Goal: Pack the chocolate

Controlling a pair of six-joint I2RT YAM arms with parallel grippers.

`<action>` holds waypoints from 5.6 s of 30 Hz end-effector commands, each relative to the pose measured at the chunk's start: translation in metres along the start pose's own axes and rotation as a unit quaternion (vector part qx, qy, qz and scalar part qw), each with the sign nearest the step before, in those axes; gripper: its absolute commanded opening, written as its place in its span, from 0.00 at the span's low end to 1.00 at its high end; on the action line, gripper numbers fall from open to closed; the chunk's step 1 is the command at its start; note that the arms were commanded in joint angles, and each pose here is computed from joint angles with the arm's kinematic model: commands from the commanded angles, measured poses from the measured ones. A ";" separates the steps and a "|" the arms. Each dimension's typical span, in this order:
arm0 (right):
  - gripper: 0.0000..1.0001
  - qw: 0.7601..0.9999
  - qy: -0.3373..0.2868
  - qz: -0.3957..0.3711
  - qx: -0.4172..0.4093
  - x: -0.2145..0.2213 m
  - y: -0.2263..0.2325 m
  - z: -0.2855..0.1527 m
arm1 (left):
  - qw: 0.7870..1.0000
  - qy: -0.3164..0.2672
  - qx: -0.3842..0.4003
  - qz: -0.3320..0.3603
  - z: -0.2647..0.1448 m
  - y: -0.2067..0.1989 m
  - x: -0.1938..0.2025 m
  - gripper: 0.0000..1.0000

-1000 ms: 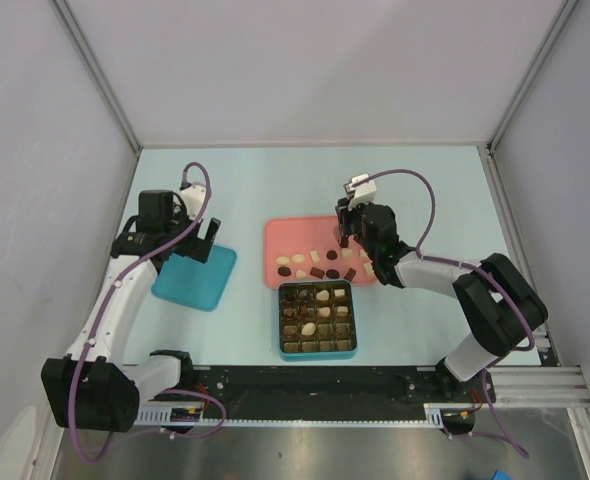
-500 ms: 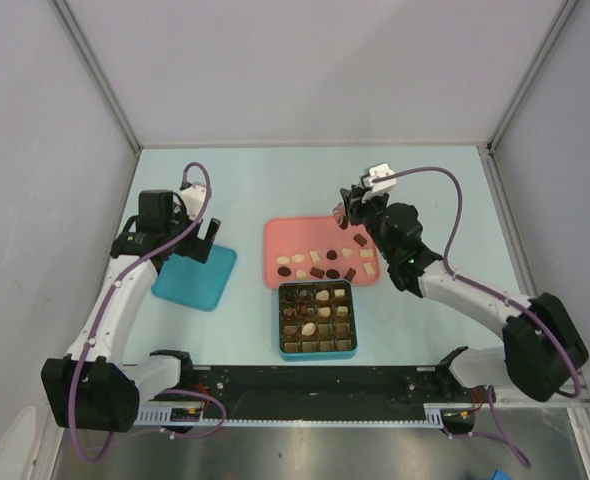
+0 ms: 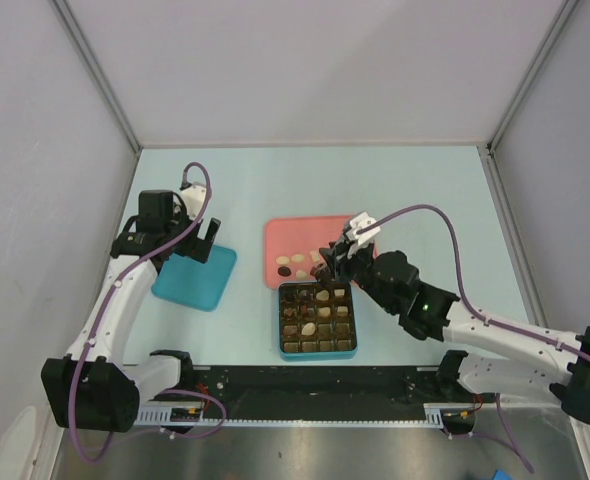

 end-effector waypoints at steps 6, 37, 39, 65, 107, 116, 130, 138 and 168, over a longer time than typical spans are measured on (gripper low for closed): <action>0.25 0.998 0.049 0.037 -0.003 0.028 0.035 -0.032 | 1.000 -0.027 -0.009 -0.004 -0.010 0.005 -0.013 1.00; 0.47 1.000 0.019 0.020 0.009 0.022 0.039 -0.035 | 1.000 -0.024 -0.009 0.000 -0.008 0.004 -0.009 1.00; 0.45 1.000 0.001 0.013 0.023 0.014 0.030 -0.031 | 1.000 -0.024 -0.011 0.000 -0.008 0.004 -0.008 1.00; 0.45 0.974 -0.067 -0.002 0.214 0.001 -0.155 0.083 | 1.000 -0.018 -0.013 0.005 -0.007 0.004 -0.005 1.00; 0.22 0.995 -0.044 0.011 0.093 -0.039 -0.080 0.019 | 0.999 -0.024 -0.023 0.009 -0.012 0.009 -0.011 1.00; 0.23 0.995 0.056 0.058 0.051 -0.010 -0.027 -0.054 | 1.000 -0.025 -0.012 0.000 -0.010 0.006 -0.012 1.00; 0.25 0.992 0.103 0.061 0.036 0.025 0.017 -0.074 | 1.000 -0.025 -0.010 -0.003 -0.011 0.004 -0.011 1.00; 0.28 0.993 0.101 0.056 0.038 0.033 0.017 -0.067 | 1.000 -0.026 -0.013 0.001 -0.012 0.005 -0.010 1.00; 0.24 0.917 0.168 0.257 0.254 -0.018 -0.150 -0.038 | 0.999 -0.039 -0.001 0.005 -0.017 0.000 -0.010 1.00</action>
Point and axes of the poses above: each gripper's point midway between its finger pads, its own z axis out along the fingers, its own y axis along the line the jaws close on, x = y × z, the point moved 5 cm from there along -z, back along the fingers, and after that the axes turned 5 degrees about z, right-handed, at the moved point
